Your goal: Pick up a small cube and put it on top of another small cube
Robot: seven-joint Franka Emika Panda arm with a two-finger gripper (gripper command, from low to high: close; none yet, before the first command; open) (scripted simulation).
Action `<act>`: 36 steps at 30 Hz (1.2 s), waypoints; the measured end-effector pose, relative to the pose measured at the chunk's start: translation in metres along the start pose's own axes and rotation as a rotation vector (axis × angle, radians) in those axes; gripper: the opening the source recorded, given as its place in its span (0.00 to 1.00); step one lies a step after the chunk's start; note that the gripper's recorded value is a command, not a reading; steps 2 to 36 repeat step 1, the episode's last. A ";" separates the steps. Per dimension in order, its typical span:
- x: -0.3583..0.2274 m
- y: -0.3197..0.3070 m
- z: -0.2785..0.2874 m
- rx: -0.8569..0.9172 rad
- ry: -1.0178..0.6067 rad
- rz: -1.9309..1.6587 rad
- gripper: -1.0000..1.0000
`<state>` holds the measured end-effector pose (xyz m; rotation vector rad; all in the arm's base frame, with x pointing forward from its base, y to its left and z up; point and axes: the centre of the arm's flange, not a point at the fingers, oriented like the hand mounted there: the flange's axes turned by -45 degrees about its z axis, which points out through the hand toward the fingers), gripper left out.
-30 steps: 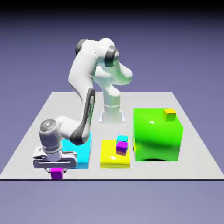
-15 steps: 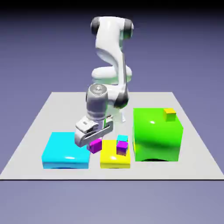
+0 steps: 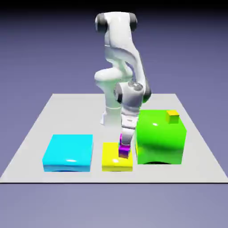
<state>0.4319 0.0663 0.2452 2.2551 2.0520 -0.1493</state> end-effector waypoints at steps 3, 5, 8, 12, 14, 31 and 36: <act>0.000 0.001 -0.014 0.000 0.001 0.001 1.00; 0.000 0.001 -0.014 0.000 0.001 0.001 1.00; 0.000 0.001 -0.014 0.000 0.001 0.001 1.00; 0.000 0.001 -0.014 0.000 0.001 0.001 1.00; 0.000 0.001 -0.014 0.000 0.001 0.001 1.00; 0.000 0.001 -0.014 0.000 0.001 0.001 1.00; 0.000 0.001 -0.014 0.000 0.001 0.001 1.00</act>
